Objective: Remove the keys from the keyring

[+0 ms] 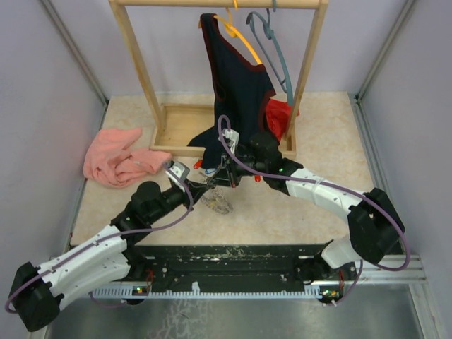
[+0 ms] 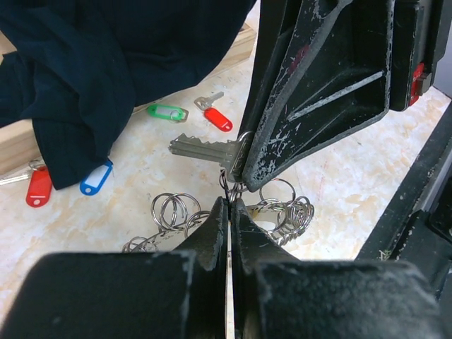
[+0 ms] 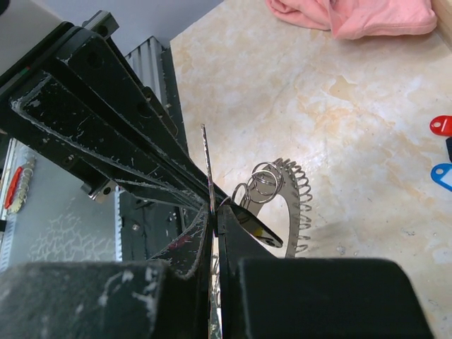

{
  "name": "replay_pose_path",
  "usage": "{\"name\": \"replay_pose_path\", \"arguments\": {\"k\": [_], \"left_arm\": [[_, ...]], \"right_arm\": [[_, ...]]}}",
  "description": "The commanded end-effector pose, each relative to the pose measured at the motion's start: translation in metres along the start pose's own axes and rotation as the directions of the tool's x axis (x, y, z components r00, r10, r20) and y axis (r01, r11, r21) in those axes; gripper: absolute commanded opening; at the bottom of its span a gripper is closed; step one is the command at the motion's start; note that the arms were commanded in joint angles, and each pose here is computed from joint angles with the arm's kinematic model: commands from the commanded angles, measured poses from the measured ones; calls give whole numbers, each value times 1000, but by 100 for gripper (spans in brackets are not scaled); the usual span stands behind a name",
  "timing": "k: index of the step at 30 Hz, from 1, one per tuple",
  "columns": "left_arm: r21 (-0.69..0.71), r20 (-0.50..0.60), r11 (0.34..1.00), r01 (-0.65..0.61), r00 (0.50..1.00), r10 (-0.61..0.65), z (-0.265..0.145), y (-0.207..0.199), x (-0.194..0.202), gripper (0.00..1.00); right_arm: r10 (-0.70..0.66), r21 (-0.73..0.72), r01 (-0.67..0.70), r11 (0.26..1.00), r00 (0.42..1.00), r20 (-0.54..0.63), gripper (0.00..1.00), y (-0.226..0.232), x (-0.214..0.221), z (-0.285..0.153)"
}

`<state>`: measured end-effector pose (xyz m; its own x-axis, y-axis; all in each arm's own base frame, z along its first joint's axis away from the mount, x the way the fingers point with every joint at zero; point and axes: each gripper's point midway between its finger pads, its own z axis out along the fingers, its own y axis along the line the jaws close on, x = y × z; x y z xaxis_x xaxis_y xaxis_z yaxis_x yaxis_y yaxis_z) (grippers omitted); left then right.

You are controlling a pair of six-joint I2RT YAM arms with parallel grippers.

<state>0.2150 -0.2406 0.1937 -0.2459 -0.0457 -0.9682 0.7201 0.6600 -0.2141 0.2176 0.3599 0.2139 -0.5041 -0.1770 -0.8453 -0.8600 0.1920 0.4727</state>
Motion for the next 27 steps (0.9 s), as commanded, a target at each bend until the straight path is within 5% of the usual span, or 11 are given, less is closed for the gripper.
{"name": "replay_pose_path", "arguments": {"k": [1, 27], "left_arm": [[9, 51, 997, -76, 996, 75, -2, 2, -8, 0], [-51, 185, 990, -130, 973, 137, -9, 12, -26, 0]], "right_arm": [[-64, 12, 64, 998, 994, 90, 0, 3, -34, -3], [-4, 98, -7, 995, 994, 110, 0, -18, -28, 0]]}}
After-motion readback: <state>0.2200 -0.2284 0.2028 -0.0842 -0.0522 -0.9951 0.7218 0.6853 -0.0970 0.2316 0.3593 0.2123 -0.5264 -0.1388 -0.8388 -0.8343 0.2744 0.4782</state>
